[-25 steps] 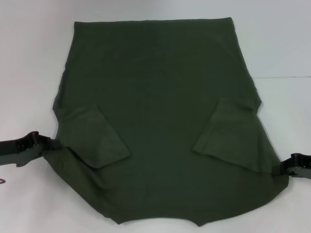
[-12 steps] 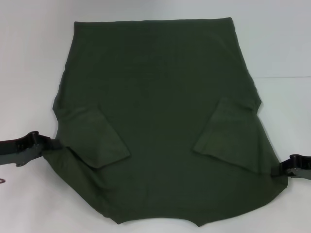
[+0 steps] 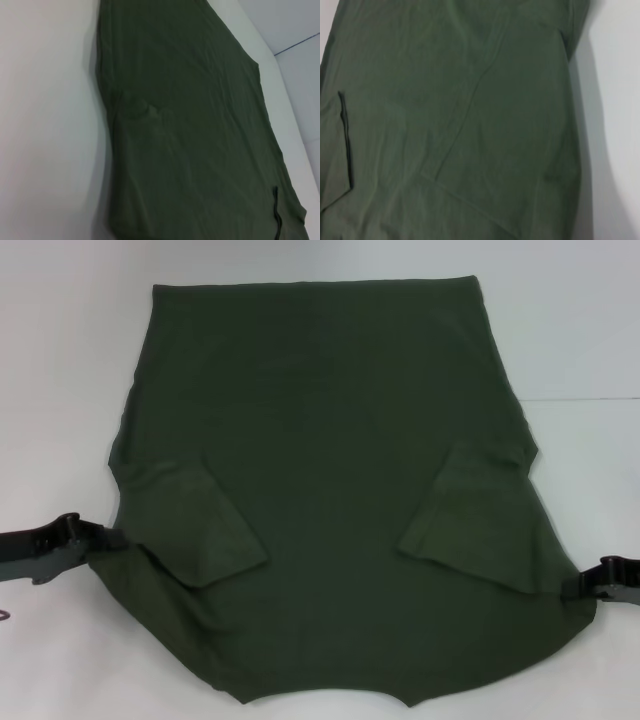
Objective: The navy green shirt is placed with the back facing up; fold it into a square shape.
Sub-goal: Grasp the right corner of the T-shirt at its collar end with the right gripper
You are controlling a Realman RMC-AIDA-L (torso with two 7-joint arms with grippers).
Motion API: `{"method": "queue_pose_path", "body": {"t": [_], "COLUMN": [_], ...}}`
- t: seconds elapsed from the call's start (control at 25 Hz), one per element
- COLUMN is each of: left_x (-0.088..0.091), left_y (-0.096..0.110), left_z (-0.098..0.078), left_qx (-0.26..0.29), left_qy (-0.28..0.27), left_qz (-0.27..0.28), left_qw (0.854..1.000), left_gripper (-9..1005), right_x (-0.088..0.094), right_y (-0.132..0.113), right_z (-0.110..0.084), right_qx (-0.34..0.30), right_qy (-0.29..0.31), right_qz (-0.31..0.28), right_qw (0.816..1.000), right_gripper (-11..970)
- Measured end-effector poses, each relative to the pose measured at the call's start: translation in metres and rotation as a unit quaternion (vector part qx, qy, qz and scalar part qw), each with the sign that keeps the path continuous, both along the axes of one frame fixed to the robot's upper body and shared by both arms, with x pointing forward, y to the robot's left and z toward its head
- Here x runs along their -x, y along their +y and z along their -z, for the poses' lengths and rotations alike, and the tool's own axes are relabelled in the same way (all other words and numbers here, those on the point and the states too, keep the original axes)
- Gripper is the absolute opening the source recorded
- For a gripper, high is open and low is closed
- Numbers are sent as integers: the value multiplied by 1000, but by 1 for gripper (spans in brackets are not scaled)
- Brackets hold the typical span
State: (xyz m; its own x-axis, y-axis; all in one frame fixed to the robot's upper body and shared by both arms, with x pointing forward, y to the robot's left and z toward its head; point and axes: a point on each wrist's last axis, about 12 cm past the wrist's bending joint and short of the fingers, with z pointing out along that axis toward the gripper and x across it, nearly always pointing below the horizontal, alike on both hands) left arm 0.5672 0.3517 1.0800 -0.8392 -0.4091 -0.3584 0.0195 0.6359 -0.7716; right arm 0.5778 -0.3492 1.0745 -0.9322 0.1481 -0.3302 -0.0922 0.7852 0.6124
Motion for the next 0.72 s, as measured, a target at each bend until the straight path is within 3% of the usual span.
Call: {"method": "queue_pose_path", "body": {"t": [0.36,0.72], "left_x": [10,36], "left_y": [3,24], "left_z": [-8,-23], "left_qx": [3,-2], "left_qy": [-19,-20], "left_qz": [50,105], "left_qw": [999,994], "left_gripper": [2,2], "right_x": [12,34], "right_y": [-18,-35], "right_z": [-11,-20], "right_qx": [6,-13], "right_qy": [-45,-80], "right_qz": [-45,-101], "right_qw": [998,992], "right_gripper": [38,38]}}
